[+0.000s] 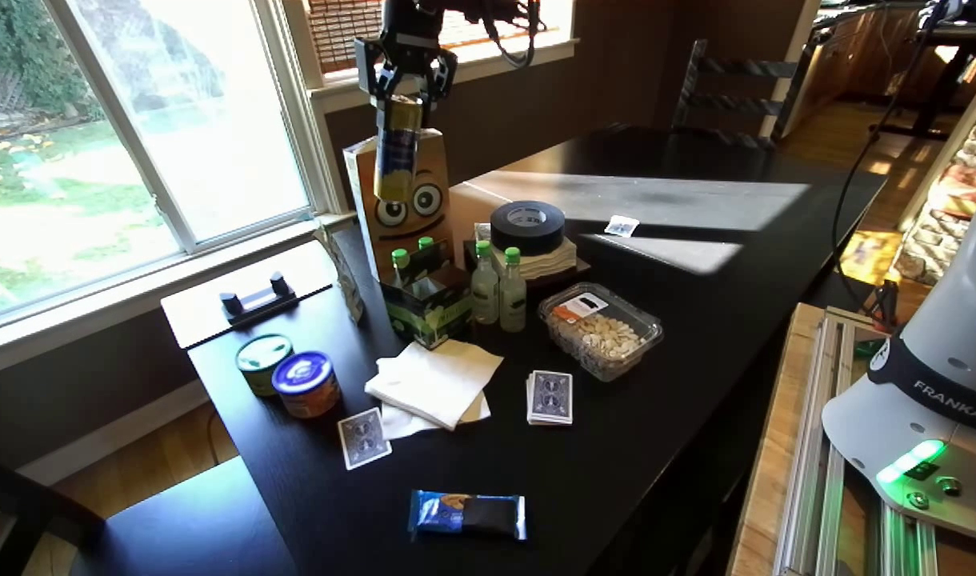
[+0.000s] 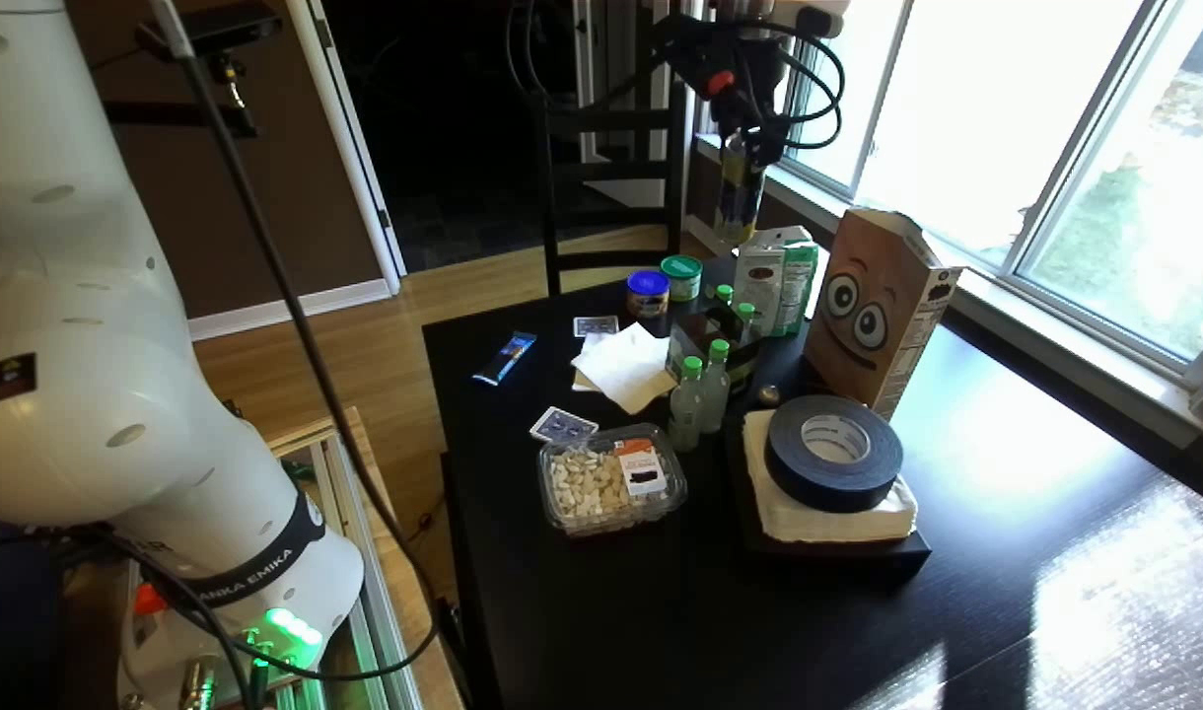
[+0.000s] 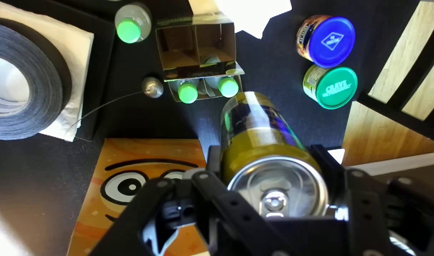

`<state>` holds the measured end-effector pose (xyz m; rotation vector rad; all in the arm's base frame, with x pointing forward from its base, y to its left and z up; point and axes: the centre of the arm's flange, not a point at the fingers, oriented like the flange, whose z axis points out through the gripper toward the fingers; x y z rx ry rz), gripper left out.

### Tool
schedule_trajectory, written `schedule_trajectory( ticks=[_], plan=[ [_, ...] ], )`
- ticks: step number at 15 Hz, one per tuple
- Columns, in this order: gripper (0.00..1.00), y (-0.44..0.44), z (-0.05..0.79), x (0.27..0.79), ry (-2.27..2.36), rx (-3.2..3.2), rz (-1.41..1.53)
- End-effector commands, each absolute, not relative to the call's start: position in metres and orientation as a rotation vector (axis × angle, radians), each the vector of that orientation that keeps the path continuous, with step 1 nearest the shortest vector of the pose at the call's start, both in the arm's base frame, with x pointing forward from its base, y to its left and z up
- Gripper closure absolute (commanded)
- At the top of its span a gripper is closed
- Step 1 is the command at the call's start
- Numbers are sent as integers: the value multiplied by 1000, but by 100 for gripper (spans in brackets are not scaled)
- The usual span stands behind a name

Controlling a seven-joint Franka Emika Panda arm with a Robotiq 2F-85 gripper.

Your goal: Put the can in the bottle crate

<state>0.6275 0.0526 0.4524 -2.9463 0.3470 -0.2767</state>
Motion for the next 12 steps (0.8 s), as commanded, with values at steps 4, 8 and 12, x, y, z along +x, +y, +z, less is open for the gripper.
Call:
schedule_trajectory(
  ticks=[4,8,12],
  plan=[
    [62,51,447,617,323,-3006,-256],
    [62,49,428,598,237,-3105,-176],
    [62,62,410,583,150,-3136,-107]
  ],
)
